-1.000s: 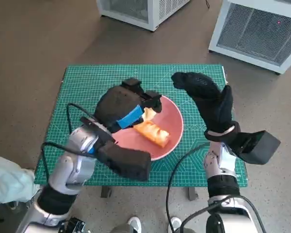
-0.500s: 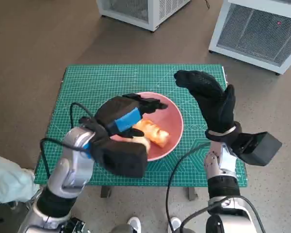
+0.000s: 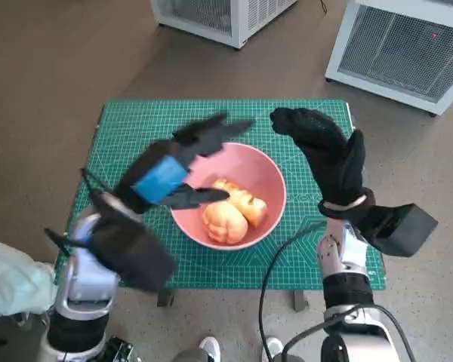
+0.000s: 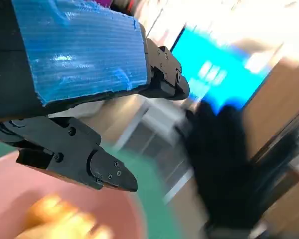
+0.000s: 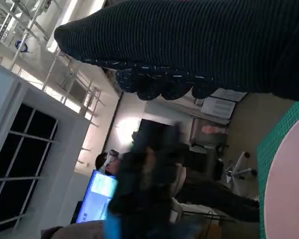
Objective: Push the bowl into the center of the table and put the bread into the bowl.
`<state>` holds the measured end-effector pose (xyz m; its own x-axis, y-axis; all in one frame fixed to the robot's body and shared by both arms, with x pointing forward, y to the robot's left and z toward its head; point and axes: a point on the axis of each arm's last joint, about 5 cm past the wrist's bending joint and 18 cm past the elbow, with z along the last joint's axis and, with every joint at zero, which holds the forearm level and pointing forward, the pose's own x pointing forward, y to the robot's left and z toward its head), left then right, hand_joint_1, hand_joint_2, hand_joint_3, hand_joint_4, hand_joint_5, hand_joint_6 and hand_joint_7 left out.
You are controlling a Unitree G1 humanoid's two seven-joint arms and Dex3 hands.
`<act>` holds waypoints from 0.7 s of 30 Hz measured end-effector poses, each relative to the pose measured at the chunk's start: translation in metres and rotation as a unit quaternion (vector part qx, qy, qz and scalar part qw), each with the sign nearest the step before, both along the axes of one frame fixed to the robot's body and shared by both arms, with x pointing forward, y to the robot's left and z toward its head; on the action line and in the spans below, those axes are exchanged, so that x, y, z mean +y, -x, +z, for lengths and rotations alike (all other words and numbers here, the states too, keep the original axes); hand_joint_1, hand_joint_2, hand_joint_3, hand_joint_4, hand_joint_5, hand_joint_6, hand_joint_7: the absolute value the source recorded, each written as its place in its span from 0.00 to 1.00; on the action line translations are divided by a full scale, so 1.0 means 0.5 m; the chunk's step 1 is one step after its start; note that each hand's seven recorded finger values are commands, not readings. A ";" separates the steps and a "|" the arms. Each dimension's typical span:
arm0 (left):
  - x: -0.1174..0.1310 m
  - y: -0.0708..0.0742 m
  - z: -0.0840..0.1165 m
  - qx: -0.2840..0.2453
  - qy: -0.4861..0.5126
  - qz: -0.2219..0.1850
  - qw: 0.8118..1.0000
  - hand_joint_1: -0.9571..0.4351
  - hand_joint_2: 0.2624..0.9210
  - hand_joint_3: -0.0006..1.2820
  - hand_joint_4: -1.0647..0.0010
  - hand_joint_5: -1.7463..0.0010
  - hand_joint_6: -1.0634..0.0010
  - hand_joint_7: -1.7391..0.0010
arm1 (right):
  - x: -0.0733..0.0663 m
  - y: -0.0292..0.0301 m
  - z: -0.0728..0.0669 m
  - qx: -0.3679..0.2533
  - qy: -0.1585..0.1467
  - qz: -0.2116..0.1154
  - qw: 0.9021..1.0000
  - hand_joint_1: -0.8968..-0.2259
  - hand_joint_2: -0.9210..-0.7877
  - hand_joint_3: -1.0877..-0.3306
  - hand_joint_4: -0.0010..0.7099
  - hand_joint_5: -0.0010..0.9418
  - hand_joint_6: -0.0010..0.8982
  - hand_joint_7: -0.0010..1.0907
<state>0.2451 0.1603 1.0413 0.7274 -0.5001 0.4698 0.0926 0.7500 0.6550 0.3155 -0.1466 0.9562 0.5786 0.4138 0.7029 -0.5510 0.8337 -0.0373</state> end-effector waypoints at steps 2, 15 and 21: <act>0.006 -0.002 -0.005 -0.013 0.027 -0.010 1.000 0.39 0.99 0.06 0.83 1.00 0.89 0.75 | 0.000 0.000 0.001 -0.001 0.000 0.000 1.000 0.33 0.00 0.49 0.26 0.01 0.00 0.50; 0.042 -0.024 -0.055 -0.032 0.185 -0.053 0.981 0.26 1.00 0.23 0.82 1.00 1.00 0.69 | 0.008 -0.009 0.039 -0.026 0.006 0.003 1.000 0.32 0.00 0.48 0.26 0.00 0.00 0.53; 0.055 -0.032 -0.077 -0.022 0.239 -0.053 0.969 0.24 1.00 0.25 0.82 1.00 0.98 0.72 | 0.009 -0.016 0.063 -0.040 0.018 -0.002 0.999 0.30 0.00 0.47 0.26 0.01 0.00 0.54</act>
<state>0.2612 0.1880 1.0027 0.6579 -0.2892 0.6953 0.1663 0.9563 0.2404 0.3234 -0.1421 0.9875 0.5231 0.4368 0.7319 -0.5412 0.8336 -0.1107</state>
